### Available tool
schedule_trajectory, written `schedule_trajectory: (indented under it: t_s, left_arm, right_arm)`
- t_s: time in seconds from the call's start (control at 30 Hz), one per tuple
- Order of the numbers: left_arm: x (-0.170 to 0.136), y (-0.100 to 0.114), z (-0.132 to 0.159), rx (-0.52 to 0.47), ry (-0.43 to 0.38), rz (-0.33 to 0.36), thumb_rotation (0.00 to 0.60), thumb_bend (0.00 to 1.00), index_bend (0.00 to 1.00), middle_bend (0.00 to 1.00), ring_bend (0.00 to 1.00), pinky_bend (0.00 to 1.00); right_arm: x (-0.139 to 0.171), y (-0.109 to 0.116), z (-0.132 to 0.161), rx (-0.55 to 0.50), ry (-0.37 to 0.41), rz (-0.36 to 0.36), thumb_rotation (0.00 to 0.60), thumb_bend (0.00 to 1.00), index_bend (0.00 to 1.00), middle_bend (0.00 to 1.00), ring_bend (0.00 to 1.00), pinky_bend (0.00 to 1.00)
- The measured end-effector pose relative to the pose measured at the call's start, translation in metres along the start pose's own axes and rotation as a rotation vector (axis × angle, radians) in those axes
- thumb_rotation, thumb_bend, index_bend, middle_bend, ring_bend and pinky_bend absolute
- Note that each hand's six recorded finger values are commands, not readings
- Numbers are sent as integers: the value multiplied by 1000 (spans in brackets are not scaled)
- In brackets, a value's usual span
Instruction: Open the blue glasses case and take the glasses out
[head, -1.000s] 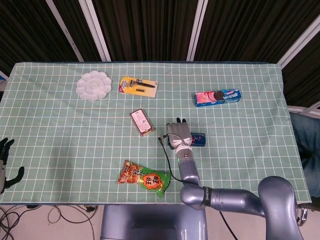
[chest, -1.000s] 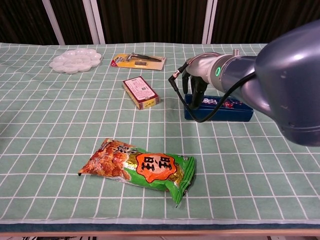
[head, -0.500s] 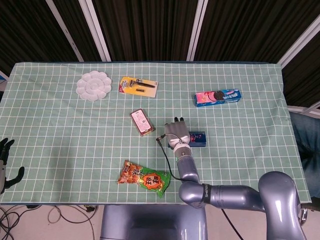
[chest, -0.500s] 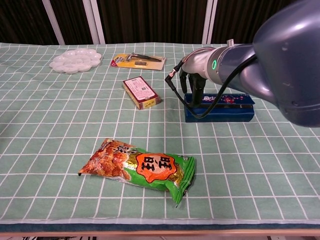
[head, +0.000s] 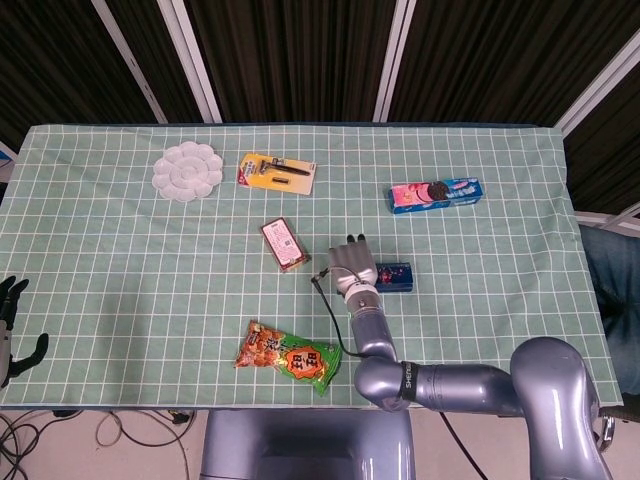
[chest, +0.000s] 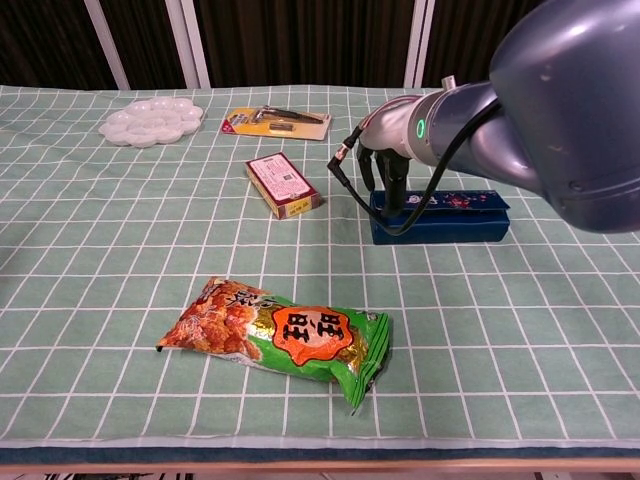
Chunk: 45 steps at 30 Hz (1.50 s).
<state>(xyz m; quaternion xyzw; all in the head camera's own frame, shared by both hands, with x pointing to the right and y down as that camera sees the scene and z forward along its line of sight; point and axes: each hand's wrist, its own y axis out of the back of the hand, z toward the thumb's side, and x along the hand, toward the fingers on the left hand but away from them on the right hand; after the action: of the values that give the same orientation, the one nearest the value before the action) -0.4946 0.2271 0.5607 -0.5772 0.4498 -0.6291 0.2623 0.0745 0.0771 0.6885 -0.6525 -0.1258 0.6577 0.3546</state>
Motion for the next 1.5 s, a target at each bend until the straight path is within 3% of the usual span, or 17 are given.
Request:
schedule_trajectory:
  t_s: [0.57,0.93,1.5]
  left_arm:
    - [1,0,-1,2,3,-3,600,384,63,0,0,0]
    - [0,-1,-1,3,7,-5,600,384,63,0,0,0]
    - [0,0,-3,2,19,-3,600,385,69,0,0,0]
  right_arm:
    - [-15,1,2,57,-11,-21,600,512,443,348,164,169]
    - [-17,-1,0,95,-22,-58,600,512,433,190,116,169]
    - [-24,-5,-6,102,-50,-129,600,488,422,174,107,170]
